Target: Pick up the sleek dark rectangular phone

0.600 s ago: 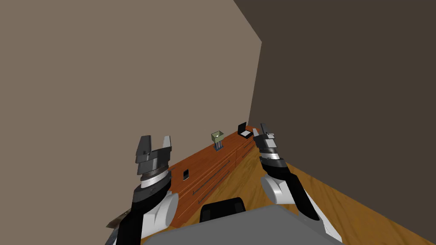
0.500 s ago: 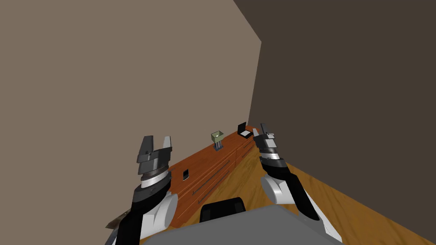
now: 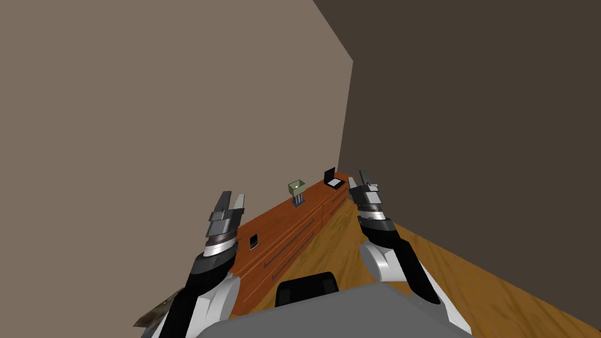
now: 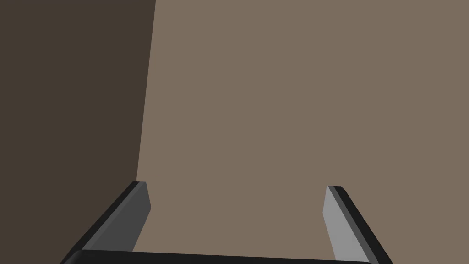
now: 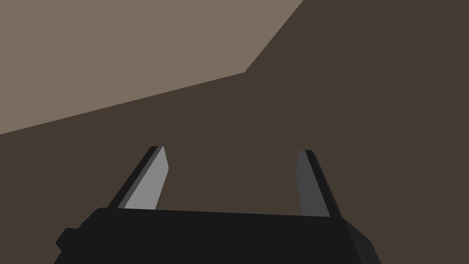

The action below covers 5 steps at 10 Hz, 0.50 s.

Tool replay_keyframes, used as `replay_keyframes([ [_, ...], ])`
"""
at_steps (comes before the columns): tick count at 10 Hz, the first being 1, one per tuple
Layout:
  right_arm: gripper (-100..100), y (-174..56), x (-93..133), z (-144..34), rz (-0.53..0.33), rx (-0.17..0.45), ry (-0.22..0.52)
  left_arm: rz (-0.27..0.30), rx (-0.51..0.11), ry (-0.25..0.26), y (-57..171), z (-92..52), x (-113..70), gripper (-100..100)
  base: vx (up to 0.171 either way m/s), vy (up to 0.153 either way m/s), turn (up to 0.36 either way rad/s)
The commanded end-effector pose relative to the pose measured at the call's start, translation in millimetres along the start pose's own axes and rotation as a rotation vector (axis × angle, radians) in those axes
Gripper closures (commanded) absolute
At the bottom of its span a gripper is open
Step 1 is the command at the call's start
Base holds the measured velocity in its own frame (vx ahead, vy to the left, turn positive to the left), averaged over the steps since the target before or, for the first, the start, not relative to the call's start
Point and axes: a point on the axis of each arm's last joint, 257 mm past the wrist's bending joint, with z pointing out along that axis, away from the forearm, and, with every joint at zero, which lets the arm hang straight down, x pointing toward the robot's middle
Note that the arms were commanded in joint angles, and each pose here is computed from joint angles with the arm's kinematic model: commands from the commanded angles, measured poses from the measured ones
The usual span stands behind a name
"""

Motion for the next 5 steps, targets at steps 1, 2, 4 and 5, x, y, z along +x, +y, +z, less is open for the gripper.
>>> replay_keyframes([
  [1,0,0,0,0.0,0.0,0.0,0.0,0.002,-0.035,0.016,11,-1.3,-0.2,-100,-0.035,0.001,-0.058],
  [2,0,0,0,0.0,0.0,0.0,0.0,0.006,-0.094,0.041,31,-7.4,1.9,-100,-0.028,0.006,-0.092],
  [4,0,0,0,0.0,0.0,0.0,0.0,0.011,-0.159,0.066,52,-15.3,3.4,-100,-0.042,0.014,-0.134],
  [5,0,0,0,0.0,0.0,0.0,0.0,0.017,-0.221,0.088,73,-24.4,3.8,-100,-0.029,0.012,-0.097],
])
